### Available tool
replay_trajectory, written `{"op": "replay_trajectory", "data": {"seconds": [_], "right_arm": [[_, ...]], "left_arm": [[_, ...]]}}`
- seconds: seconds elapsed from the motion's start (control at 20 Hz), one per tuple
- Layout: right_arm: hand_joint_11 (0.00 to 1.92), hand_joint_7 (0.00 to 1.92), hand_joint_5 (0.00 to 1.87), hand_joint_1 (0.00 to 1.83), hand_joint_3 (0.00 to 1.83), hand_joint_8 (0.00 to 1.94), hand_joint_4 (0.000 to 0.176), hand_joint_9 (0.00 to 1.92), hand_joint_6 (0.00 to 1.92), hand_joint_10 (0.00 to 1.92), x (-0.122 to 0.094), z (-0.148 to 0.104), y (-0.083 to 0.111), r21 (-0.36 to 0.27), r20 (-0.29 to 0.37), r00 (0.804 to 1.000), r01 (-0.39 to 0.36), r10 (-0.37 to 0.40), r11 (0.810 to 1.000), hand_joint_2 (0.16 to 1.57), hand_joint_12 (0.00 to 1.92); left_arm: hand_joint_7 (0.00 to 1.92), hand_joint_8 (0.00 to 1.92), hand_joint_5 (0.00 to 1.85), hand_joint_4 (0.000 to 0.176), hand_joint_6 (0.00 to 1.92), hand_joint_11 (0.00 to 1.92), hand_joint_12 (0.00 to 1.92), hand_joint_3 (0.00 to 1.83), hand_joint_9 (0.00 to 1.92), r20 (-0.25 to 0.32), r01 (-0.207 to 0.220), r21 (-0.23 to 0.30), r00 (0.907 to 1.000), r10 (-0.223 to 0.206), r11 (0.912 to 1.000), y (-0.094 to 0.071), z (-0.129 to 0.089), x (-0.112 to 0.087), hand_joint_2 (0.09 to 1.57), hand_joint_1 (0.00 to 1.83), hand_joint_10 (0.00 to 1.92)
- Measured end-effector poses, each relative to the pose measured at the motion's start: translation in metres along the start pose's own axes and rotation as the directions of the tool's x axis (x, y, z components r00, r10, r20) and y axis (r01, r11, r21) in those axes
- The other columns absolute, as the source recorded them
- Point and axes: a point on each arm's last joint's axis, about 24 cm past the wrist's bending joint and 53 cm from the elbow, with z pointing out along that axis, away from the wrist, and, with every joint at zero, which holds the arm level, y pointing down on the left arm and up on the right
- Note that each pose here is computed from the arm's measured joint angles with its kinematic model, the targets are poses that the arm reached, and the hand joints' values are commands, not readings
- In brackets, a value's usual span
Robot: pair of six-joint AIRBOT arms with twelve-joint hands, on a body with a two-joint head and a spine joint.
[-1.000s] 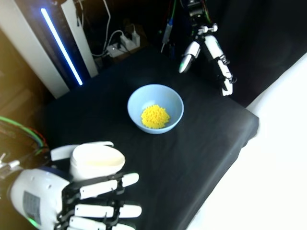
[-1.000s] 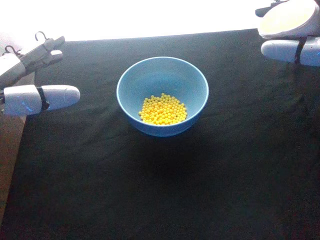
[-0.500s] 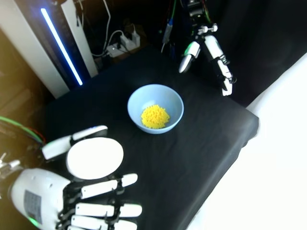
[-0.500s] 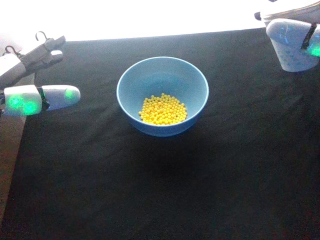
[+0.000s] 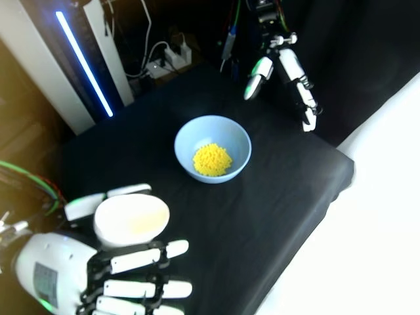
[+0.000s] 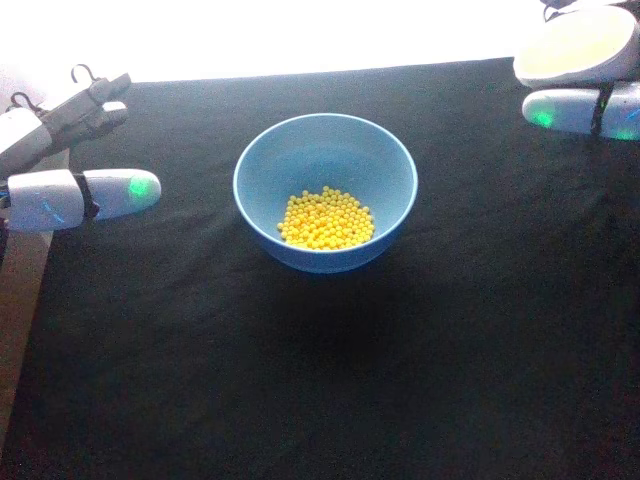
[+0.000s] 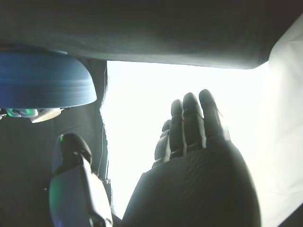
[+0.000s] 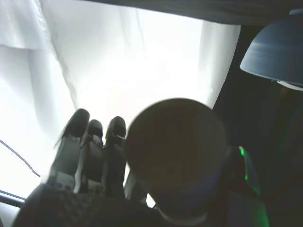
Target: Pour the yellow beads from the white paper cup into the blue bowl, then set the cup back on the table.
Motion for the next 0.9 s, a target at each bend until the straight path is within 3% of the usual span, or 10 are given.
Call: {"op": "replay_trajectory", "data": {"seconds": [0.2, 0.3, 0.35, 0.45, 0.55, 0.6, 0.65, 0.7, 0.85, 0.9], "right_arm": [[0.00, 0.42, 0.90, 0.99, 0.00, 0.00, 0.173, 0.16, 1.12, 0.01, -0.002, -0.001, -0.002, 0.005, 0.003, 1.000, 0.002, -0.002, 1.000, 1.15, 0.76], [0.00, 0.42, 0.90, 1.01, 0.00, 0.00, 0.118, 0.17, 1.13, 0.00, -0.002, -0.001, -0.004, 0.012, 0.003, 1.000, 0.005, -0.005, 1.000, 1.15, 0.79], [0.00, 0.41, 0.91, 1.02, 0.00, 0.00, 0.110, 0.16, 1.11, 0.00, -0.002, -0.001, -0.006, 0.019, 0.002, 1.000, 0.005, -0.005, 1.000, 1.15, 0.81], [0.00, 0.41, 0.93, 1.02, 0.00, 0.00, 0.108, 0.17, 1.09, 0.00, -0.002, -0.001, -0.006, 0.019, 0.003, 1.000, 0.005, -0.005, 1.000, 1.14, 0.85], [0.00, 0.40, 0.95, 1.02, 0.00, 0.00, 0.152, 0.18, 1.04, 0.00, -0.003, -0.001, -0.006, 0.019, 0.004, 1.000, 0.007, -0.007, 1.000, 1.12, 0.98], [0.00, 0.40, 0.95, 1.02, 0.00, 0.00, 0.152, 0.18, 1.04, 0.00, -0.003, -0.001, -0.006, 0.019, 0.004, 1.000, 0.007, -0.007, 1.000, 1.12, 0.98], [0.00, 0.38, 0.99, 1.03, 0.00, 0.00, 0.145, 0.15, 0.98, 0.00, -0.003, -0.001, -0.006, 0.019, 0.004, 1.000, 0.007, -0.007, 1.000, 1.10, 0.91], [0.00, 0.36, 1.00, 1.06, 0.00, 0.00, 0.083, 0.11, 0.96, 0.01, -0.004, -0.001, -0.006, 0.019, 0.005, 1.000, 0.008, -0.008, 1.000, 1.10, 0.73], [0.00, 0.33, 0.99, 1.05, 0.00, 0.00, 0.110, 0.08, 0.97, 0.00, -0.010, -0.003, -0.009, 0.026, 0.023, 1.000, 0.005, -0.006, 1.000, 1.10, 0.44], [0.00, 0.34, 1.03, 1.05, 0.00, 0.00, 0.141, 0.08, 0.92, 0.00, -0.014, -0.006, -0.012, 0.034, 0.038, 0.999, -0.003, 0.001, 0.999, 1.09, 0.31]], "left_arm": [[0.28, 0.00, 0.00, 0.074, 0.00, 0.00, 0.44, 0.00, 0.25, 0.000, 0.000, -0.001, 1.0000, 0.000, 1.0000, 0.000, 0.000, 0.000, 0.88, 0.42, 0.00], [0.27, 0.00, 0.00, 0.088, 0.00, 0.00, 0.45, 0.00, 0.25, 0.000, 0.000, -0.001, 1.0000, 0.000, 1.0000, 0.000, 0.000, 0.000, 0.86, 0.42, 0.00], [0.28, 0.00, 0.00, 0.073, 0.00, 0.00, 0.48, 0.00, 0.27, 0.000, 0.000, -0.002, 1.0000, 0.000, 1.0000, 0.001, 0.000, 0.000, 0.87, 0.42, 0.00], [0.27, 0.00, 0.00, 0.074, 0.00, 0.00, 0.48, 0.00, 0.27, -0.002, 0.006, -0.001, 1.0000, -0.006, 1.0000, 0.000, 0.000, 0.002, 0.86, 0.43, 0.00], [0.28, 0.00, 0.00, 0.069, 0.00, 0.00, 0.49, 0.01, 0.26, -0.003, 0.005, -0.001, 1.0000, -0.005, 1.0000, 0.000, -0.001, 0.002, 0.88, 0.43, 0.00], [0.28, 0.00, 0.00, 0.069, 0.00, 0.00, 0.49, 0.01, 0.26, -0.003, 0.006, -0.001, 1.0000, -0.006, 1.0000, 0.000, -0.001, 0.002, 0.88, 0.43, 0.00], [0.27, 0.00, 0.00, 0.089, 0.00, 0.00, 0.45, 0.00, 0.25, -0.004, 0.005, -0.001, 1.0000, -0.005, 1.0000, 0.000, -0.001, 0.002, 0.87, 0.44, 0.00], [0.26, 0.00, 0.00, 0.083, 0.00, 0.00, 0.45, 0.00, 0.25, -0.004, 0.005, -0.001, 1.0000, -0.005, 1.0000, 0.000, -0.001, 0.002, 0.88, 0.43, 0.00], [0.28, 0.00, 0.00, 0.081, 0.00, 0.00, 0.50, 0.00, 0.27, -0.005, 0.004, -0.001, 1.0000, -0.004, 1.0000, 0.000, -0.001, 0.003, 0.87, 0.43, 0.00], [0.29, 0.00, 0.00, 0.065, 0.00, 0.00, 0.50, 0.00, 0.28, -0.005, 0.004, -0.002, 1.0000, -0.004, 1.0000, 0.001, -0.001, 0.003, 0.87, 0.43, 0.00]]}}
